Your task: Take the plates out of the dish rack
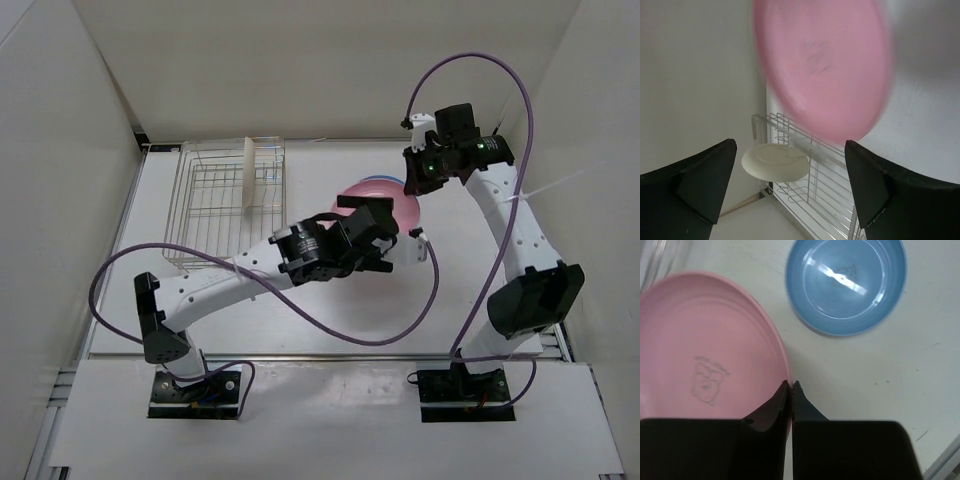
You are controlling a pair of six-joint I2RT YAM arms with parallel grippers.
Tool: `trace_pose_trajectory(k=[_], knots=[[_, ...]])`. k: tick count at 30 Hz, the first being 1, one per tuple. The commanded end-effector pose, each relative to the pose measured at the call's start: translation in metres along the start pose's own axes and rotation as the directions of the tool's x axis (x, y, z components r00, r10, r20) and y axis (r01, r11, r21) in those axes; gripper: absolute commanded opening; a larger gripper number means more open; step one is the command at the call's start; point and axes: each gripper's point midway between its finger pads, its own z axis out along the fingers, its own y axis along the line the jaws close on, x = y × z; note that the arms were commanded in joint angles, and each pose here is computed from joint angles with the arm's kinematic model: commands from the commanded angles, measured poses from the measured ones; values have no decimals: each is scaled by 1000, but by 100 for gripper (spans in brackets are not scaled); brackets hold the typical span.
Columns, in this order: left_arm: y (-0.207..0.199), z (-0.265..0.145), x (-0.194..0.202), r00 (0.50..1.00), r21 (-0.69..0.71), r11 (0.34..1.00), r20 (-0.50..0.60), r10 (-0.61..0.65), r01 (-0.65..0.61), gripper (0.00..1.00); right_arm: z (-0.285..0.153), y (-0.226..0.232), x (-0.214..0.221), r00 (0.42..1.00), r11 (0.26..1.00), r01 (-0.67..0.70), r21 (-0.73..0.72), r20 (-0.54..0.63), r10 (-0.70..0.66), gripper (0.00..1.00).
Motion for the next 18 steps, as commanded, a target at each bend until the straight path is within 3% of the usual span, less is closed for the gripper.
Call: trace_pose_trajectory(k=[1, 4, 5, 7, 8, 11, 16, 18], knots=[[96, -63, 32, 984, -232, 956, 50, -174, 181, 100, 14, -32, -11, 999, 998, -39, 48, 25, 37, 0], [137, -84, 68, 958, -314, 906, 61, -279, 284, 100, 30, -59, -19, 994, 991, -95, 99, 69, 89, 0], [152, -90, 102, 936, -362, 868, 36, -351, 340, 100, 36, -71, -26, 989, 987, -117, 114, 102, 106, 0], [161, -91, 134, 903, -382, 829, 38, -429, 410, 100, 44, -83, -32, 979, 978, -169, 123, 133, 153, 0], [167, -96, 172, 873, -427, 790, -1, -488, 441, 100, 53, -94, -34, 975, 973, -190, 131, 141, 172, 0], [156, -100, 218, 812, -443, 733, -19, -584, 517, 100, 71, -103, -42, 969, 971, -216, 105, 143, 200, 0], [130, -104, 251, 728, -437, 658, -8, -685, 613, 100, 91, -118, -53, 962, 965, -228, 131, 183, 203, 0], [131, -109, 264, 672, -459, 587, 30, -740, 667, 100, 102, -131, -48, 960, 959, -240, 149, 183, 211, 0]])
